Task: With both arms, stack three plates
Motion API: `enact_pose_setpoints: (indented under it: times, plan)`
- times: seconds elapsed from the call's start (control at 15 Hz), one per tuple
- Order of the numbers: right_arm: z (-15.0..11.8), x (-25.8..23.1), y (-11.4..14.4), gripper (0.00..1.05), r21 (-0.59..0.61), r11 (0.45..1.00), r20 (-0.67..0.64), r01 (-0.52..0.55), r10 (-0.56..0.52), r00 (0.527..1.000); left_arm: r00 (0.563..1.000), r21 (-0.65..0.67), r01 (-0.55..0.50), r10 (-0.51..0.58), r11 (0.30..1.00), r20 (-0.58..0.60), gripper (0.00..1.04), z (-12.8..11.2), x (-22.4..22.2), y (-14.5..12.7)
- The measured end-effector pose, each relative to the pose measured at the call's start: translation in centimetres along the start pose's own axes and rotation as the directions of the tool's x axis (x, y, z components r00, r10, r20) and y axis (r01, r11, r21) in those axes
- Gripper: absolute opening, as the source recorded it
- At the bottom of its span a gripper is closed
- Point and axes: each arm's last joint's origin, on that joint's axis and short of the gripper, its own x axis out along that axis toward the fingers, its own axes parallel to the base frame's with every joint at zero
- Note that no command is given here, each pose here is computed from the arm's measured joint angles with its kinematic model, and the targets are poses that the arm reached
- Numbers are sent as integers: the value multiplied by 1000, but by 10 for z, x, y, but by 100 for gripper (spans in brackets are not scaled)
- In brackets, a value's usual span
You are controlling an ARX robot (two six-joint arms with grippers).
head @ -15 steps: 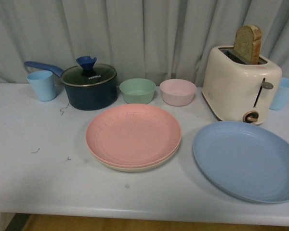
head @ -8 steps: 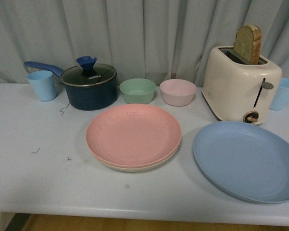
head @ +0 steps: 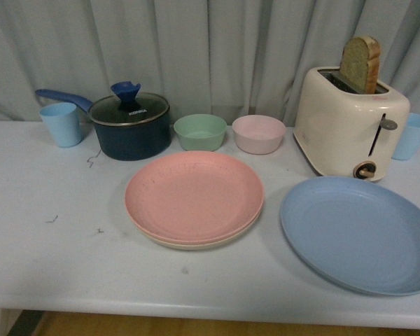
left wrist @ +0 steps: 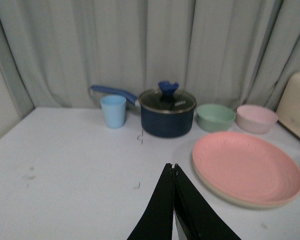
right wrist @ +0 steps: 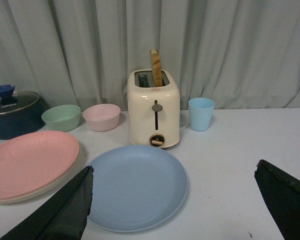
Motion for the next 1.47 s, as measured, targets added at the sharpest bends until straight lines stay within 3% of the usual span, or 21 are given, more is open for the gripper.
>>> enact_pose_setpoints:
  times: [0.07, 0.2, 0.4, 0.47, 0.53, 0.6, 0.73, 0.87, 0.93, 1.07, 1.13, 1.27, 1.47]
  plan:
    - [0, 0, 0, 98, 0, 1000, 0, 0, 0, 1000, 999, 0, 4, -4, 1000, -41, 2, -5, -5, 0]
    - [0, 0, 0, 98, 0, 1000, 2, -1, 1, 1000, 1000, 0, 1, -1, 1000, 21, 2, 1, -9, 0]
    - [0, 0, 0, 98, 0, 1000, 0, 0, 0, 1000, 1000, 0, 2, -2, 1000, 7, 2, -2, -8, 0]
    - [0, 0, 0, 98, 0, 1000, 0, 0, 0, 1000, 1000, 0, 2, -2, 1000, 3, 12, -2, -8, 0]
    - [0, 0, 0, 98, 1, 1000, 1, -3, 3, 1000, 1000, 0, 2, -2, 1000, 3, 37, -2, -8, 0]
    - [7, 4, -3, 98, 36, 995, 54, -97, 95, 994, 1000, 0, 2, -2, 1000, 3, 50, -2, -8, 0]
    - [22, 36, -25, 98, 202, 969, 50, -144, 137, 989, 1000, 0, 2, -2, 1000, 3, 75, -2, -8, 0]
    - [51, 94, -35, 98, 274, 955, 89, -113, 91, 992, 1000, 2, 2, -2, 1000, 4, 100, -2, -8, 0]
    - [53, 129, -37, 98, 319, 945, 30, -70, 64, 998, 1000, 1, 2, -2, 1000, 3, 97, -2, -8, 0]
    - [21, 195, -33, 98, 405, 912, -209, 58, 31, 977, 1000, 1, 2, -2, 1000, 3, 98, -2, -8, 0]
    - [-1, 227, -29, 98, 415, 901, -339, 123, 27, 940, 1000, 1, 2, -2, 1000, 3, 98, -2, -8, 0]
    - [-36, 266, -23, 98, 366, 901, -506, 233, -18, 862, 1000, 1, 2, -2, 1000, 3, 98, -2, -8, 0]
    - [-103, 274, -15, 98, 271, 904, -720, 331, -37, 693, 1000, 1, 2, -2, 1000, 3, 98, -2, -8, 0]
